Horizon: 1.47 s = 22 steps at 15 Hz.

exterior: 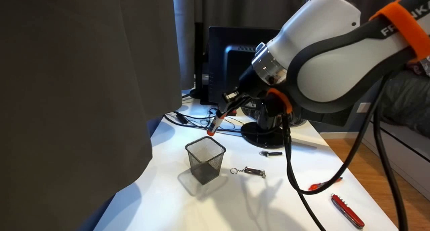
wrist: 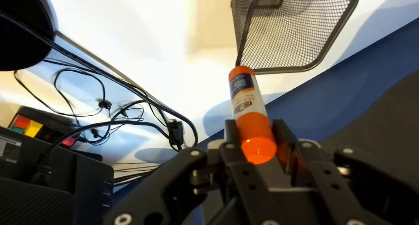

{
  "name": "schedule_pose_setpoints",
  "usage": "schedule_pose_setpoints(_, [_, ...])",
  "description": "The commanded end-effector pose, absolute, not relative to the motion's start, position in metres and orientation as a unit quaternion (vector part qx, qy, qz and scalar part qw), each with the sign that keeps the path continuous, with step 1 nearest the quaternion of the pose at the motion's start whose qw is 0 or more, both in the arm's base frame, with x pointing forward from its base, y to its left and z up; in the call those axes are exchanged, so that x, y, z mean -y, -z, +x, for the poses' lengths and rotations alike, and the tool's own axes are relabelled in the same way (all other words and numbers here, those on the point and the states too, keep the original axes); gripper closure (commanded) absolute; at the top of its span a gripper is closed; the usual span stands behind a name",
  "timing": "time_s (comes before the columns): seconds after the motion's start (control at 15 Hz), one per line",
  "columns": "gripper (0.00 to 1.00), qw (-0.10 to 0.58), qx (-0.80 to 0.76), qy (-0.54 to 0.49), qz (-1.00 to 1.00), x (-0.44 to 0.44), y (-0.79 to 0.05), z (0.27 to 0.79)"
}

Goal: Put the glue stick in the basket

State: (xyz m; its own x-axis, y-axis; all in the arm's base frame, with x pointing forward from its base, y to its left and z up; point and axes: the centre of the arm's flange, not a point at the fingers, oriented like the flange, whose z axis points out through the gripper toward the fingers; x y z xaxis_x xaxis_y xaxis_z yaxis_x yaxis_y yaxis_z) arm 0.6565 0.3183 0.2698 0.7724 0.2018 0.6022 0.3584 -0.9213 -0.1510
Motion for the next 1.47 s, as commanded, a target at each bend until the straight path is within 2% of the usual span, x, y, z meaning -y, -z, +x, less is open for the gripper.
schedule_pose_setpoints(0.0, [0.92, 0.147, 0.188, 0.289, -0.927, -0.331, -0.273, 0.677])
schedule_pose_setpoints(0.33, [0.92, 0.13, 0.232, 0.252, -0.931, -0.336, -0.26, 0.666])
schedule_pose_setpoints(0.8, [0.92, 0.162, 0.258, 0.236, -0.923, -0.384, -0.235, 0.651])
schedule_pose_setpoints(0.87, [0.82, 0.156, 0.261, 0.233, -0.924, -0.389, -0.234, 0.648])
schedule_pose_setpoints(0.93, [0.45, 0.149, 0.264, 0.228, -0.925, -0.393, -0.231, 0.646])
schedule_pose_setpoints(1.07, [0.38, 0.144, 0.264, 0.227, -0.926, -0.399, -0.231, 0.641])
schedule_pose_setpoints(1.2, [0.24, 0.155, 0.272, 0.229, -0.921, -0.395, -0.245, 0.633])
schedule_pose_setpoints(1.33, [0.1, 0.195, 0.304, 0.249, -0.899, -0.387, -0.272, 0.618])
schedule_pose_setpoints(1.4, [0.02, 0.169, 0.283, 0.242, -0.912, -0.402, -0.246, 0.631])
